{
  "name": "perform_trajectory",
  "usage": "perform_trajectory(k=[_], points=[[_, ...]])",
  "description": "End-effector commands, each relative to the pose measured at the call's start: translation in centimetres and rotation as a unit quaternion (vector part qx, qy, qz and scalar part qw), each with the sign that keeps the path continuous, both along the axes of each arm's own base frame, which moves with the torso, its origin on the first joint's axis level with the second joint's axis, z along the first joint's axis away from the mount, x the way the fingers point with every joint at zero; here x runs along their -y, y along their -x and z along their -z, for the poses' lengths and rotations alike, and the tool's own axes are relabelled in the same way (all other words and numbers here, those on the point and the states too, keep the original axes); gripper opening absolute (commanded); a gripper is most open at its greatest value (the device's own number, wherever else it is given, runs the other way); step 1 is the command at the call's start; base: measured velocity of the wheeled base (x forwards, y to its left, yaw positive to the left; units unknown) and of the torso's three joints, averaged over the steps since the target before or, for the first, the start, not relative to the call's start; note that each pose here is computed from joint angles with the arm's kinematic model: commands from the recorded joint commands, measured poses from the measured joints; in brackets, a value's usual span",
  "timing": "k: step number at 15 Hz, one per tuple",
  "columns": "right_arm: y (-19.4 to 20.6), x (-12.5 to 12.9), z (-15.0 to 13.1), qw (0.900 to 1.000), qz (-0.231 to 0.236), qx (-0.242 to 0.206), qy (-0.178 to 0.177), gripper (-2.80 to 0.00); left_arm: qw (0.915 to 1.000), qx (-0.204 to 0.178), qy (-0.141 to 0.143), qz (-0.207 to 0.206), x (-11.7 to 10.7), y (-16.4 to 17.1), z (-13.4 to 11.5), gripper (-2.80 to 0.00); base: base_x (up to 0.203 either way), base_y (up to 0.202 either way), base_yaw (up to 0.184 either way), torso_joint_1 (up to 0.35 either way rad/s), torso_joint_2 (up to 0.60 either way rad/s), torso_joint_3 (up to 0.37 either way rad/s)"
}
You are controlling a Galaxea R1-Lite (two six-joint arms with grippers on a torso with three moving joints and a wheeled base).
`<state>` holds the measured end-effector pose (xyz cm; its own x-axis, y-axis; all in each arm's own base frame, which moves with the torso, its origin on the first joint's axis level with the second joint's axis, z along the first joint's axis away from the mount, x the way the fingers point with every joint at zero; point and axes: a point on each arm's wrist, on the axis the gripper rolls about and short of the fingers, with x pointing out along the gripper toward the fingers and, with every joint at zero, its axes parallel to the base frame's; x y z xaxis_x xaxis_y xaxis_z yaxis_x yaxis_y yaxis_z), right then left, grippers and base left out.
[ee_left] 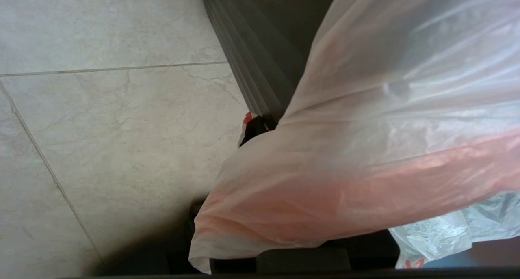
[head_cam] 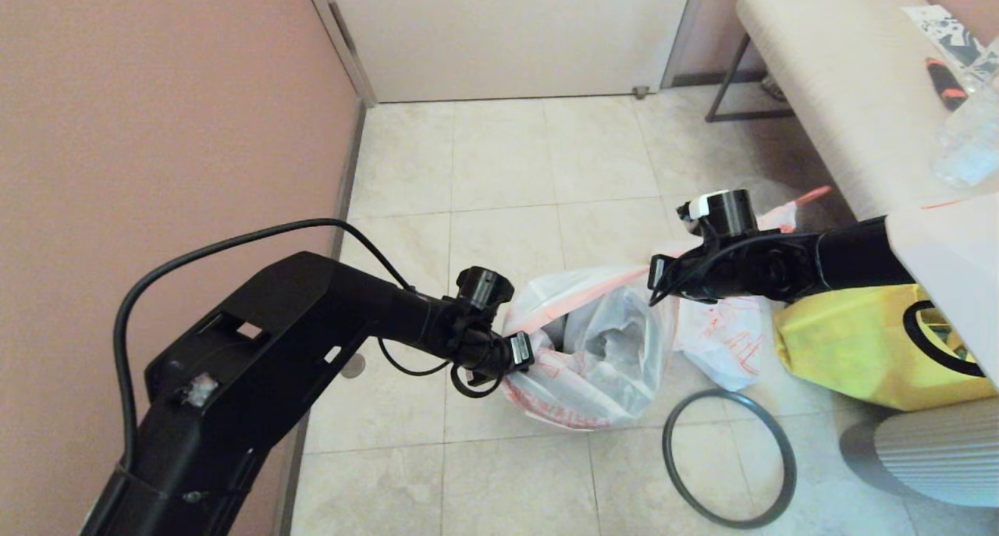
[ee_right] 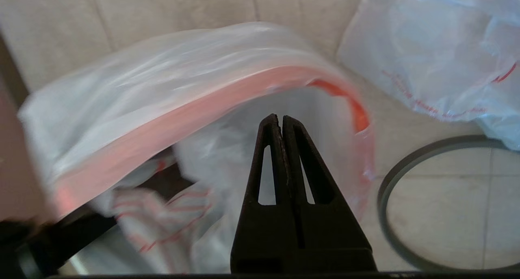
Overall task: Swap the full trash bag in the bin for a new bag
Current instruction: Put the new garbage bag on the trash can
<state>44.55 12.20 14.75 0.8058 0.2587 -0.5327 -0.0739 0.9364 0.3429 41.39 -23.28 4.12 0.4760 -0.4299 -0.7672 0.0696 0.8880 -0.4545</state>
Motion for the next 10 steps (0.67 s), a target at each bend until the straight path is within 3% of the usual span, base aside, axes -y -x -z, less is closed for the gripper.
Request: perform_trajectory(k=[1,5,6,8,9,10], points=[[1.7,-1.2,-1.8,1.0,-0.025,0.008,-0.009,-2.8,1.0,0.001,0.003,-0.002,-0.1,0.0,-0.3,-2.8,0.0,0.0,0.0,0.0,0.0,0.0],[2.7,-2.8,-0.8,0.998,-0.051,-0.034,0.013,-2.8,0.9997,0.015,-0.007,-0.017,-0.1,-0.2,-0.7,-2.8,0.0,0.0,0.0,0.0,0.0,0.0],[2.8,-2.8,-0.5,0.998,-0.044,-0.043,0.022,-2.8,0.9996,0.017,-0.004,-0.023,-0.1,-0.3,-0.8,-2.8,0.0,0.0,0.0,0.0,0.0,0.0],[3.3,-3.4,0.7,0.995,-0.005,-0.071,0.073,-2.8,0.9983,0.031,0.006,-0.048,-0.3,-0.7,-0.9,-2.8,0.0,0.0,0.0,0.0,0.0,0.0],[3.6,-4.0,1.2,0.993,0.005,-0.08,0.092,-2.8,0.9972,0.036,0.012,-0.064,-0.7,-1.0,-1.0,-0.66,0.0,0.0,0.0,0.0,0.0,0.0],[4.0,-4.1,1.7,0.991,0.005,-0.089,0.097,-2.8,0.9968,0.035,0.015,-0.07,-1.0,-1.2,-1.0,0.0,0.0,0.0,0.0,0.0,0.0,0.0]])
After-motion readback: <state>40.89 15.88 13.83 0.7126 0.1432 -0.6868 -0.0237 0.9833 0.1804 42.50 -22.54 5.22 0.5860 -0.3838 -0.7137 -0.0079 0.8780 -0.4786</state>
